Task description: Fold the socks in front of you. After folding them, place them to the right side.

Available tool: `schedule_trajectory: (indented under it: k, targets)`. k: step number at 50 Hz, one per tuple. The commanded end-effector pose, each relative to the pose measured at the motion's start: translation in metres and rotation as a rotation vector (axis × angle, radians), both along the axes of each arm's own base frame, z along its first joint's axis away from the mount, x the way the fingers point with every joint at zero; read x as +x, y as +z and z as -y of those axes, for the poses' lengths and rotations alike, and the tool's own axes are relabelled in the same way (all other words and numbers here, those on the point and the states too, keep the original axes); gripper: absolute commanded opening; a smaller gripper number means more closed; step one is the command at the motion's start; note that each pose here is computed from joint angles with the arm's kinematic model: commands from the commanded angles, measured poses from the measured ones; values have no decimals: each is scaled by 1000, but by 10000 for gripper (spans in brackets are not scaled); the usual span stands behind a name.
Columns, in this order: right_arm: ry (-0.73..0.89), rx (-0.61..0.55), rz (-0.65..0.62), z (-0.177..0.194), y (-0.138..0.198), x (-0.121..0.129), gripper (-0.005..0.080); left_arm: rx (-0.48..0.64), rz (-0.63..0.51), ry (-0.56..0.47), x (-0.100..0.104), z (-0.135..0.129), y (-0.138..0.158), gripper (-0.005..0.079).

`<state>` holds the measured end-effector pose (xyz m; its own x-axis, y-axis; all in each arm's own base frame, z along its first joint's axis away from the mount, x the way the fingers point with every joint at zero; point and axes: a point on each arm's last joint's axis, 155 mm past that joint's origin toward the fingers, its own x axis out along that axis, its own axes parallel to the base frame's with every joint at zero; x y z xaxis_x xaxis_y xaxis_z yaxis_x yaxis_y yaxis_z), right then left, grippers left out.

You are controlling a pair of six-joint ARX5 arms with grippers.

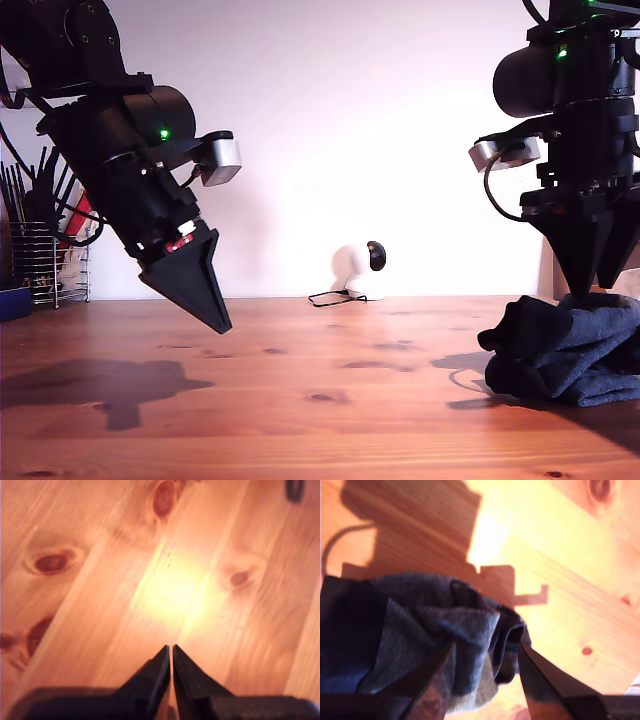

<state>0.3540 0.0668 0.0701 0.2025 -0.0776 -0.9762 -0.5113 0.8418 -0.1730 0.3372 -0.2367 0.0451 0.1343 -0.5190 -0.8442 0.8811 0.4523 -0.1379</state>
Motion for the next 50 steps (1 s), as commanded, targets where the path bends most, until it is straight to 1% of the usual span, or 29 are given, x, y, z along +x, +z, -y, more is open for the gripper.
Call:
schedule_trajectory:
  k: [1,4,9,10,15,17,22,26,31,39,45,50]
  targets:
    - [12,45,34,-10,15,-1,291,-22,-9,1,-1,3,2,-19]
    - [30,85,36,-21,18,-3,186,-53,-22,-6,-4,8,5,-19]
    - [67,152,66,-42,26,-1,-22,-144,-45,-18,-6,21,15,-19]
    - [78,172,74,-48,27,0,-10,-165,-58,-1,-5,24,18,-19]
    - [117,269,126,-78,36,8,-11,-235,-61,9,-1,34,28,-19]
    - [117,304,160,-89,41,14,-11,-260,-68,33,2,36,32,-19]
    - [151,387,239,-118,55,27,-11,-297,-48,48,9,40,42,-19]
    - [188,443,277,-140,64,29,-11,-313,-20,50,12,41,51,-19]
    - [232,485,287,-163,66,23,-11,-339,21,54,14,41,70,-19]
    - [265,522,317,-180,65,10,-11,-392,103,68,12,36,106,-19]
    - [289,553,359,-186,73,-5,-11,-418,159,66,2,29,128,-19]
    - [308,597,424,-187,89,-19,-11,-464,218,75,-9,25,148,-19]
